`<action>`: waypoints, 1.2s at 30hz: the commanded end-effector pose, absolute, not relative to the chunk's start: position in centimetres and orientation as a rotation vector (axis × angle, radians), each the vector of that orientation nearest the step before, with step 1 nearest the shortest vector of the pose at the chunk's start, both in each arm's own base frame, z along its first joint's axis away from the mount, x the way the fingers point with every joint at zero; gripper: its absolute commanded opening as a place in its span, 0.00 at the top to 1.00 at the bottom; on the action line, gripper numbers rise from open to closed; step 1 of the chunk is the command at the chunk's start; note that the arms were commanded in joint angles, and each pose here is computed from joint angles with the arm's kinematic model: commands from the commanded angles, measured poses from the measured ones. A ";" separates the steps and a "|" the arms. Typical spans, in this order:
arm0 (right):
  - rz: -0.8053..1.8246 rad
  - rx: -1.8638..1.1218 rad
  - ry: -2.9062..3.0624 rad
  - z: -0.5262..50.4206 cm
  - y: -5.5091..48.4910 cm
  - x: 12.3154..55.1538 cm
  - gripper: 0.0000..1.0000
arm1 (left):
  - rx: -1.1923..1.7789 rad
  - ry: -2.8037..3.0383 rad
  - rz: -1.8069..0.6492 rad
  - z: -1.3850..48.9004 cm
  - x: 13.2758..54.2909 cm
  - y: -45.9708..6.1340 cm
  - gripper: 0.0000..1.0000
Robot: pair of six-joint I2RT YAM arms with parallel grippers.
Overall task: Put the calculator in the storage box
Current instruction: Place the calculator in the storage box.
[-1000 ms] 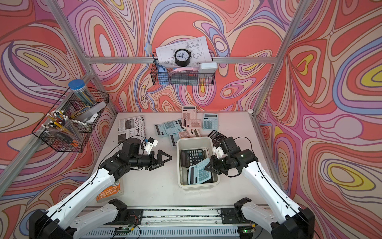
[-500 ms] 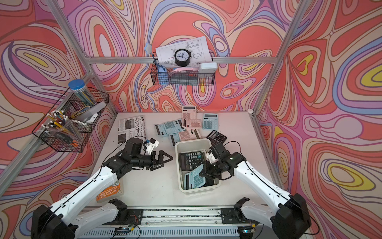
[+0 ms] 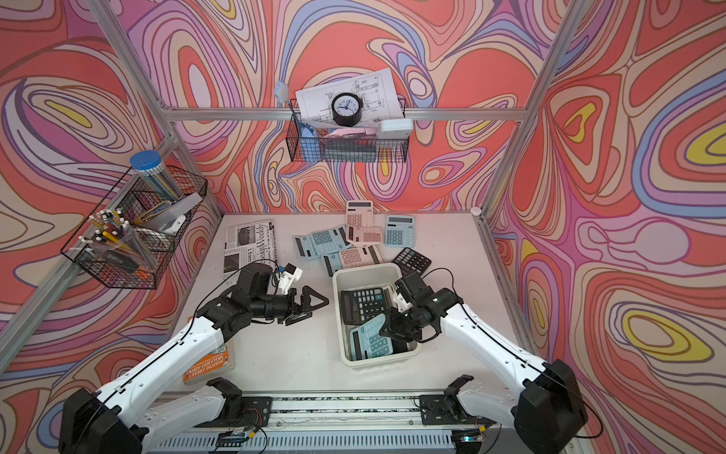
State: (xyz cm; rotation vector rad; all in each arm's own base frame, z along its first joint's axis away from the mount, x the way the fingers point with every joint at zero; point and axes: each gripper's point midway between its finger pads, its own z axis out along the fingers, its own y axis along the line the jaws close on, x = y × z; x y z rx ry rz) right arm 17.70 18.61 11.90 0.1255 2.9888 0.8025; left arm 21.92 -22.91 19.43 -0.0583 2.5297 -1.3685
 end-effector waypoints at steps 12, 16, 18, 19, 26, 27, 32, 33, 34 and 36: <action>0.620 -0.006 2.904 16.2 17.2 19.6 0.58 | -0.072 2.555 -1.286 18.6 21.5 -21.9 0.02; 0.573 -0.065 2.906 16.3 17.0 20.0 0.54 | -0.080 2.566 -1.273 18.3 21.4 -21.8 0.02; 0.565 -0.104 2.891 16.6 17.0 20.3 0.50 | -0.086 2.570 -1.265 18.1 21.4 -21.7 0.02; 0.571 -0.121 2.875 16.9 17.1 20.4 0.45 | -0.088 2.573 -1.257 18.0 21.3 -21.6 0.02; 0.588 -0.195 2.738 20.2 17.5 21.9 0.22 | -0.112 2.585 -1.244 17.1 20.4 -21.3 0.02; 0.566 -0.196 2.725 20.6 17.3 22.2 0.22 | -0.110 2.583 -1.247 17.0 20.2 -21.5 0.01; 0.461 -0.156 2.673 21.9 15.3 23.5 0.16 | -0.086 2.592 -1.231 16.6 19.1 -22.3 0.01; 0.437 -0.137 2.669 21.9 14.7 23.8 0.14 | -0.081 2.588 -1.232 16.7 19.0 -22.6 0.01; 0.416 -0.116 2.666 21.8 14.1 24.0 0.13 | -0.076 2.587 -1.233 16.7 18.9 -22.9 0.02; 0.408 -0.085 2.670 21.3 13.3 24.1 0.11 | -0.060 2.580 -1.233 16.9 18.7 -23.5 0.02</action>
